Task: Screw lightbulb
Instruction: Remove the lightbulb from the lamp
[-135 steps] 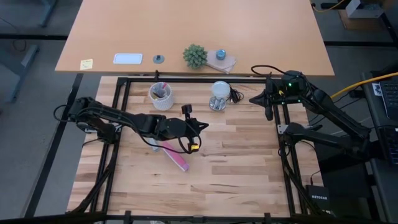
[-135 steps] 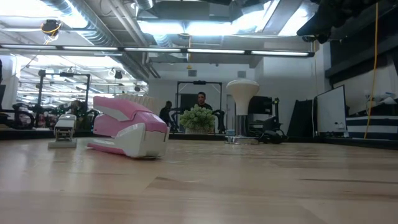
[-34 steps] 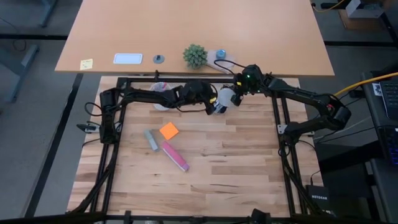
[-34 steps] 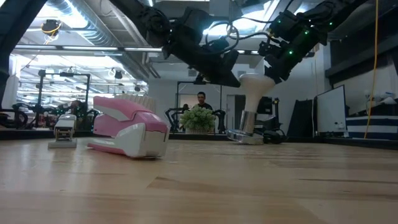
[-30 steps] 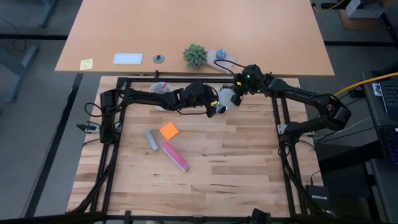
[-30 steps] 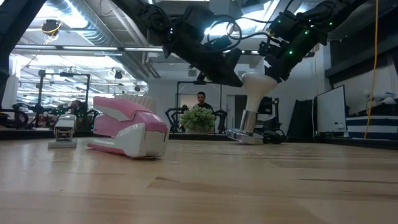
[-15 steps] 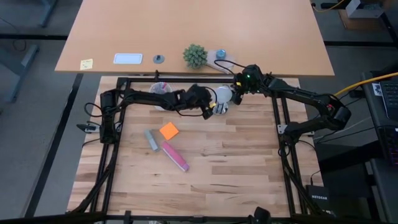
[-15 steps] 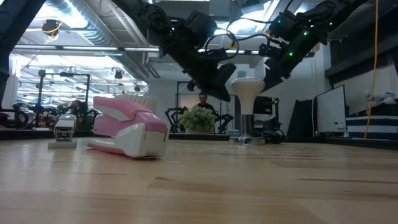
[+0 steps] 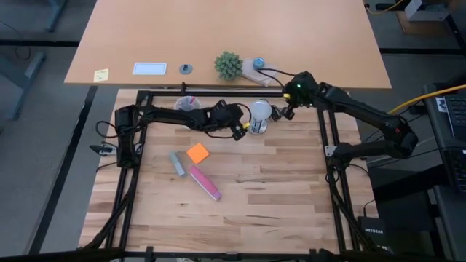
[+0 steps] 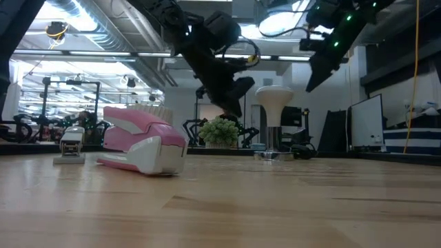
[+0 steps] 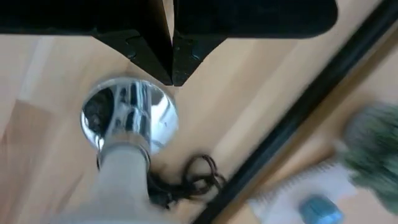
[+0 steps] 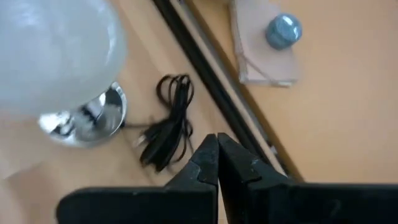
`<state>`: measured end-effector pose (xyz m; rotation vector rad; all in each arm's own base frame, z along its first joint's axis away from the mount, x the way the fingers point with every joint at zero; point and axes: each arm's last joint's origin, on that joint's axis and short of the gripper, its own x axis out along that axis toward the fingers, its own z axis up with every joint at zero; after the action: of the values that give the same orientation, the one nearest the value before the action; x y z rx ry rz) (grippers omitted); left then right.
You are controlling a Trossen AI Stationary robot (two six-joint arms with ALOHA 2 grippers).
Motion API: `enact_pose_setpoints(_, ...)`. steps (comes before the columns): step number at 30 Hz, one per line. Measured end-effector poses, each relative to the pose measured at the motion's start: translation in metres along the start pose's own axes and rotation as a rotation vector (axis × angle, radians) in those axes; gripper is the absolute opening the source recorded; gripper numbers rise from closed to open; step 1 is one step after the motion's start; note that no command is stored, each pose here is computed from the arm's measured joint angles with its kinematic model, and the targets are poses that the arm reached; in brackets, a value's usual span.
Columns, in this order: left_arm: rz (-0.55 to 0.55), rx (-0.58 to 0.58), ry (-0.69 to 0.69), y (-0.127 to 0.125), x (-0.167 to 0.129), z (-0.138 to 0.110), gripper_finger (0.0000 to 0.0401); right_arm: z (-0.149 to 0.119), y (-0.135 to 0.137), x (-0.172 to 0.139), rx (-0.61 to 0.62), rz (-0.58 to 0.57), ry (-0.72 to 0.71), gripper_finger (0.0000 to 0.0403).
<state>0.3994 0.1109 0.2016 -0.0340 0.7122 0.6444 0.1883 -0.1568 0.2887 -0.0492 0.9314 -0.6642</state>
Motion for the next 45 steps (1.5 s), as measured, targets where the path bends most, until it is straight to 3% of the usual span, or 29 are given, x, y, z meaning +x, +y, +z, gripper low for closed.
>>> enact_pose_setpoints(8, 0.033, -0.031, -0.188, 0.014, -0.032, 0.032, 0.0000, -0.011, 0.004, -0.029, 0.082, 0.222, 0.027, 0.0003)
enact_pose_setpoints(14, -0.015, 0.015, -0.286, 0.014, -0.036, 0.043, 0.0000, -0.021, 0.014, -0.021, 0.118, 0.388, 0.035, 0.0003)
enact_pose_setpoints(24, -0.046, 0.035, -0.262, 0.024, -0.026, 0.040, 0.0000, -0.035, 0.024, 0.006, 0.132, 0.386, -0.059, 0.0003)
enact_pose_setpoints(32, -0.116, 0.004, -0.318, 0.043, -0.019, 0.046, 0.0000, -0.028, 0.022, -0.005, 0.128, 0.444, -0.208, 0.0003)
enact_pose_setpoints(38, -0.137, -0.006, -0.324, 0.053, -0.016, 0.047, 0.0000, -0.027, 0.022, -0.006, 0.173, 0.445, -0.228, 0.0003)
enact_pose_setpoints(45, -0.179, 0.020, -0.329, 0.051, -0.005, 0.043, 0.0000, -0.034, 0.046, 0.004, 0.140, 0.433, -0.241, 0.0003)
